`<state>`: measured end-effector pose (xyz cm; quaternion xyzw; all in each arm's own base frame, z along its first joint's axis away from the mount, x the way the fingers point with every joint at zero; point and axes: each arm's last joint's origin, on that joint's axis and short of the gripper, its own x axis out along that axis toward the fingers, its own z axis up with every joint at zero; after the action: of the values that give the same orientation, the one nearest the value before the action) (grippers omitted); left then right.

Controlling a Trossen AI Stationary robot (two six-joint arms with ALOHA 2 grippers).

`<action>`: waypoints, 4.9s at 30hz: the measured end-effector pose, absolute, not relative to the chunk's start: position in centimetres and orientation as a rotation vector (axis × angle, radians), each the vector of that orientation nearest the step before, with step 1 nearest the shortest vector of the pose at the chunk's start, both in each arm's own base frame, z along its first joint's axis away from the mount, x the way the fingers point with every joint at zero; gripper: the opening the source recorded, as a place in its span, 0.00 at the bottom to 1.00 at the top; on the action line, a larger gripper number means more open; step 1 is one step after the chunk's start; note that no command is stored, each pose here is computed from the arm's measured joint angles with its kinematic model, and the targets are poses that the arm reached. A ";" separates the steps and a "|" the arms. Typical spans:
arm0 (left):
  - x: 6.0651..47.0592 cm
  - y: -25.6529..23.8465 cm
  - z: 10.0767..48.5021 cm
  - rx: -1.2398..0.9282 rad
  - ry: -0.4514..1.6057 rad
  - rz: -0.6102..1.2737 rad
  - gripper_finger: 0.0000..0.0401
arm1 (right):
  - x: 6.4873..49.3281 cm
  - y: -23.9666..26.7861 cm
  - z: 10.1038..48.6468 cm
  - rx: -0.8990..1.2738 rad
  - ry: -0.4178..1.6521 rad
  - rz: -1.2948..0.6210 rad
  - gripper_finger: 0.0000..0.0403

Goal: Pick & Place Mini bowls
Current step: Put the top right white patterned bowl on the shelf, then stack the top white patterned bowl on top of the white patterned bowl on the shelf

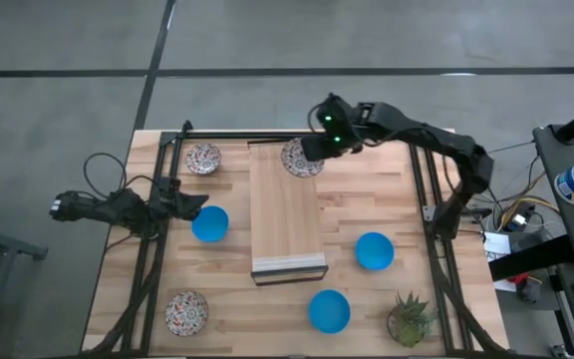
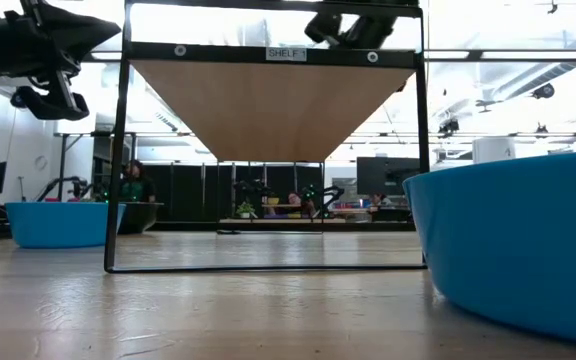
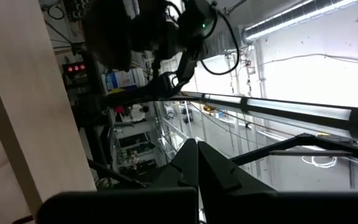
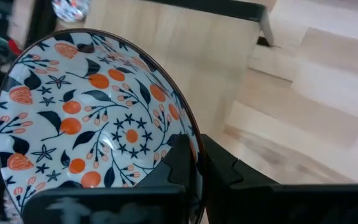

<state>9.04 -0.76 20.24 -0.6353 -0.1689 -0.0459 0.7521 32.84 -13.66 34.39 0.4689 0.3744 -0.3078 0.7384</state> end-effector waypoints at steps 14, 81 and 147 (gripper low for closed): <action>9.1 -0.8 20.2 -1.385 -0.360 -0.106 0.00 | 39.1 -16.0 32.8 0.942 0.949 -0.628 0.03; 9.4 -0.8 19.5 -1.449 -0.299 -0.055 0.00 | 38.9 -14.9 34.1 0.800 1.138 -0.593 0.36; 10.3 19.6 24.8 -1.251 0.913 1.376 0.31 | 30.2 -12.7 46.1 0.389 0.819 -0.559 0.29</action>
<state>10.32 19.64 24.84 -0.5195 0.3793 0.5714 0.5097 30.15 -12.67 46.06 0.1855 0.3904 -0.2663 0.8615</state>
